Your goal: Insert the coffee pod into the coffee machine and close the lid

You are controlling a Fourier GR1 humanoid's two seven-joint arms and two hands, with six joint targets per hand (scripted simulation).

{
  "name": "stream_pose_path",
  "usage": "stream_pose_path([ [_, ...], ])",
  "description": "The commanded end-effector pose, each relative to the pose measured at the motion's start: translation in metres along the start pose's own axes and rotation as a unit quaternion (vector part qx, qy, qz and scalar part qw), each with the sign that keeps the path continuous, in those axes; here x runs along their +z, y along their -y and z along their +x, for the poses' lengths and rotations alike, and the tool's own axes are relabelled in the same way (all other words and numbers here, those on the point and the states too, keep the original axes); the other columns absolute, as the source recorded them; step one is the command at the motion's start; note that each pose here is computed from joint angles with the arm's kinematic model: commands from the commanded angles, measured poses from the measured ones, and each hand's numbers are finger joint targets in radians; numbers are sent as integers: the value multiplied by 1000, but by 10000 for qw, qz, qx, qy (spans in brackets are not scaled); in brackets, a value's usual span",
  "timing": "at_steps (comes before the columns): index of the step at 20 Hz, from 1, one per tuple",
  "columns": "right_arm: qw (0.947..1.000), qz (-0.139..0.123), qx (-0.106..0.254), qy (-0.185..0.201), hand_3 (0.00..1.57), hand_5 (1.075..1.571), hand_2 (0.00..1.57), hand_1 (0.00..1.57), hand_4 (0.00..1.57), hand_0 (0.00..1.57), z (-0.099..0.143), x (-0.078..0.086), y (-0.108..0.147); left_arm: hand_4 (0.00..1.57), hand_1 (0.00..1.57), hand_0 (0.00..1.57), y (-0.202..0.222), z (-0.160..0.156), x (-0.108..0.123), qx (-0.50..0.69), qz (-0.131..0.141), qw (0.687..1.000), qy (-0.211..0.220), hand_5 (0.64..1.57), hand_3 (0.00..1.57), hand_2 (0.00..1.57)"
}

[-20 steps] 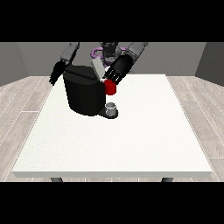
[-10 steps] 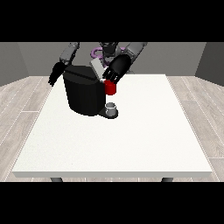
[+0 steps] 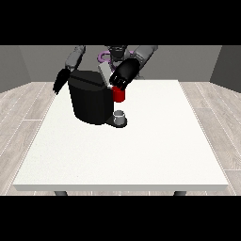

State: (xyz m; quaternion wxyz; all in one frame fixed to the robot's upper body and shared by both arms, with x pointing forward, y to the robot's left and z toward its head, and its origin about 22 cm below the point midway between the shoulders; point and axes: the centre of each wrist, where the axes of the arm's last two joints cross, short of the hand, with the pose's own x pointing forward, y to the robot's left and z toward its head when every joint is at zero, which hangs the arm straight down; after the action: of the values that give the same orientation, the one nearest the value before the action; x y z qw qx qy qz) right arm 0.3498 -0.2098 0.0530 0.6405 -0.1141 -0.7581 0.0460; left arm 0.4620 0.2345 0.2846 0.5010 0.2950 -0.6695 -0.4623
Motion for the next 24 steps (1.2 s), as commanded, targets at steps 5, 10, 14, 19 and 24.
stream_pose_path([
  [5, 9998, 171, 98, -92, 0, 1571, 0, 0, 0, 0, -1, 7, 9, 0, 1173, 1173, 19, -25, 7, -699, -79, 9974, -124, 1571, 1066, 1194],
  [10, 9998, -23, 11, -205, 0, 1571, 0, 0, 0, 0, 12, -1, -2, 0, 1096, 1096, 11, -22, 5, -520, -197, 9984, -82, 1571, 990, 1127],
  [14, 9999, 44, 25, 116, 0, 1571, 0, 0, 61, 0, 13, -7, 8, 0, 1110, 1110, 2, -10, 2, -467, 217, 9986, 79, 1571, 969, 1122],
  [19, 9999, -84, 74, -45, 0, 1571, 0, 0, 99, 0, -2, 0, 9, 0, 1233, 1233, -6, -11, 5, -383, 459, 9977, 313, 1571, 947, 1201],
  [24, 9995, 116, 152, 232, 0, 1571, 0, 0, 218, 0, 23, -7, -5, 0, 1232, 1232, -24, -16, 10, -494, 687, 9959, 328, 1571, 967, 1211],
])
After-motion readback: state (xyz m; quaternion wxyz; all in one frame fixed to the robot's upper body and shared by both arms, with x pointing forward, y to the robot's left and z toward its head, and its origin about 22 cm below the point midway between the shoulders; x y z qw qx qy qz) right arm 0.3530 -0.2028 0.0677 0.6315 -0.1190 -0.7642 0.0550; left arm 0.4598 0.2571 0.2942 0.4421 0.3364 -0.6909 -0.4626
